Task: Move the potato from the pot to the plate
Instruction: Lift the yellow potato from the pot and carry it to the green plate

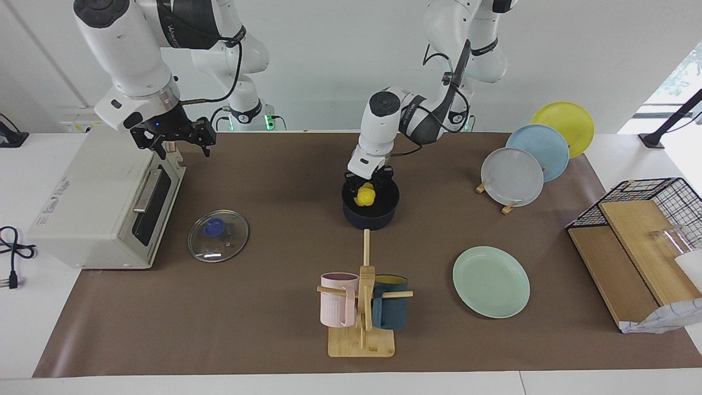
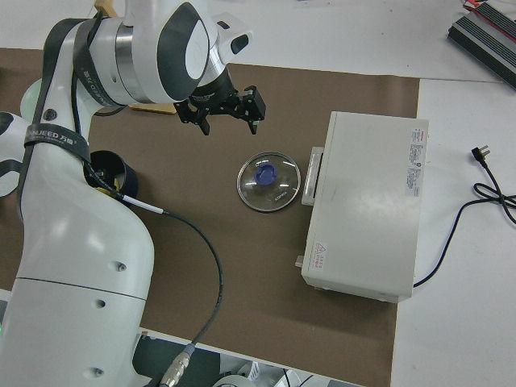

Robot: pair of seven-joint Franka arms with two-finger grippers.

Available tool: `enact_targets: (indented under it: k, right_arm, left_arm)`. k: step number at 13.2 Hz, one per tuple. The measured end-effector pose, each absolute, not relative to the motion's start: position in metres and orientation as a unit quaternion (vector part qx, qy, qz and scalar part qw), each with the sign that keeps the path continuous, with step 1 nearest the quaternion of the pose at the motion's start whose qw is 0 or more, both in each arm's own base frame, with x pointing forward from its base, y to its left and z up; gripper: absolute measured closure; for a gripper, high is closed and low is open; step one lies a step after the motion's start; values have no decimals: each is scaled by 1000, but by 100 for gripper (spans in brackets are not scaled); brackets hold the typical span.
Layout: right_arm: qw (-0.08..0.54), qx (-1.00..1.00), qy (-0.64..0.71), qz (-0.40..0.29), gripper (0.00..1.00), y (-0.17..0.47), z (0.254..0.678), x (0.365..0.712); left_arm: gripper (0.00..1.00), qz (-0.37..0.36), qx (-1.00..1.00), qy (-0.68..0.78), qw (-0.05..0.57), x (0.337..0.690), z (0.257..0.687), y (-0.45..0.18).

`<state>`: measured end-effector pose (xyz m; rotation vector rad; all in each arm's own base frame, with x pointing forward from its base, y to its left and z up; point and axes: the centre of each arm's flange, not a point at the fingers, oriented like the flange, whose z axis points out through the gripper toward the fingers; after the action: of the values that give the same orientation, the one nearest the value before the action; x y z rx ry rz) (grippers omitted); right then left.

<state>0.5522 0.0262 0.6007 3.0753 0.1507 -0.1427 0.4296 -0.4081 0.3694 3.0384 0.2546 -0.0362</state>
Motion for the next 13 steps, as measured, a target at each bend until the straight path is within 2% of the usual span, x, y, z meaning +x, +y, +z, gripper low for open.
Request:
enact_targets:
  k: [4, 7, 9, 13]
  right_arm:
    - [30, 997, 49, -43, 0, 26, 604, 552]
    - [30, 997, 48, -43, 0, 25, 604, 552]
    - [30, 998, 48, -43, 0, 25, 604, 552]
    - [29, 998, 34, -49, 0, 13, 604, 551]
  left_arm:
    - [35, -18, 991, 123, 44, 493, 466, -349]
    - [35, -22, 993, 113, 41, 563, 503, -252]
    - [35, -21, 995, 92, 41, 598, 495, -193]
    - [35, -17, 997, 63, 37, 644, 426, -132]
